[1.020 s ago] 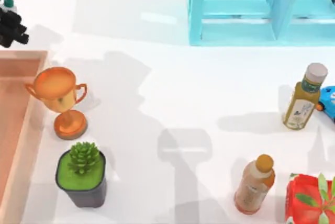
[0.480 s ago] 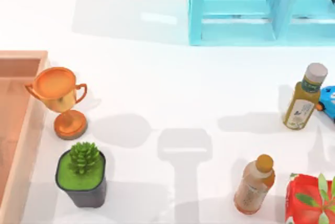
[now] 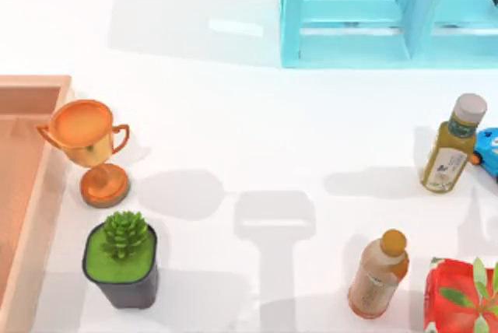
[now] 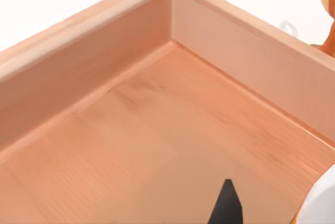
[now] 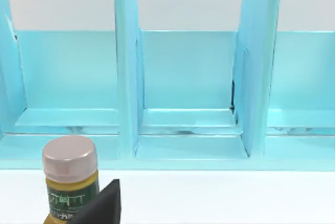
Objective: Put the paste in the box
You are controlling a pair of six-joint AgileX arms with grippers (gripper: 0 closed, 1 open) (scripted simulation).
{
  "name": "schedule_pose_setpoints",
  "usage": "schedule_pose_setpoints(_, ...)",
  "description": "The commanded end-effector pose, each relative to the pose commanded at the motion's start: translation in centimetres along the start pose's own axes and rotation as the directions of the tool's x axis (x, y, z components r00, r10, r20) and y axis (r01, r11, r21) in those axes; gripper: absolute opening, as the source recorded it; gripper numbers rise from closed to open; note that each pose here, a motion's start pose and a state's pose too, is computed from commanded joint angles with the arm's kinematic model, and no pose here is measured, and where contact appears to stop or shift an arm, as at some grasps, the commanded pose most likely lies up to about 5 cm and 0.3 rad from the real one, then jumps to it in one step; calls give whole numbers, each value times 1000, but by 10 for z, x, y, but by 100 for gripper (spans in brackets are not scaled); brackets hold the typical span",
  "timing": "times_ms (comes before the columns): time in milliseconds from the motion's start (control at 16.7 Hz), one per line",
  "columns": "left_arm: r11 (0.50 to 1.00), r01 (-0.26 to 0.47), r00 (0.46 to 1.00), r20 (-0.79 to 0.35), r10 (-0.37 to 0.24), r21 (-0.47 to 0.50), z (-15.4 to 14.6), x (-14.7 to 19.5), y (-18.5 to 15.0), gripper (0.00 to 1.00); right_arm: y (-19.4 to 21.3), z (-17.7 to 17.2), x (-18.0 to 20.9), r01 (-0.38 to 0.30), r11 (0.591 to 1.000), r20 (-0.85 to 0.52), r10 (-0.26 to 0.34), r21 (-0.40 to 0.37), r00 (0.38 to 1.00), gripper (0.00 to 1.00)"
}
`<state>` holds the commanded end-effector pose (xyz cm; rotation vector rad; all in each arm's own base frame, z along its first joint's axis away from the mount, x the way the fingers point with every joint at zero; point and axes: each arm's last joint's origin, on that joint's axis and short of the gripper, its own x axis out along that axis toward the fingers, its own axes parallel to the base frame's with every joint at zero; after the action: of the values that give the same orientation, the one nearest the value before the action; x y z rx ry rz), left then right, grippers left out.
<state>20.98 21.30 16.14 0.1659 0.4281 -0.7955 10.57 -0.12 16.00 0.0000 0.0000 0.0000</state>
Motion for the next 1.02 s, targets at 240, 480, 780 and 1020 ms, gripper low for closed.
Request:
schedule_pose_setpoints(240, 1000, 7, 1000, -3, -7, 2, 0, 4, 1, 0, 0, 0, 0, 0, 1000, 0, 0, 0, 1000, 100)
schedule_pose_setpoints(480, 1000, -6, 1000, -10, 6, -2, -5, 18, 2, 0, 0, 0, 0, 0, 1000, 0, 0, 0, 1000, 100)
schedule_pose_setpoints(780, 1000, -17, 1000, -4, 17, 27, -8, 38, 5, 0, 0, 0, 0, 0, 1000, 0, 0, 0, 1000, 100)
schedule_pose_setpoints(1020, 1000, -8, 1000, -3, 8, 7, -14, 59, 2, 0, 0, 0, 0, 0, 1000, 0, 0, 0, 1000, 100)
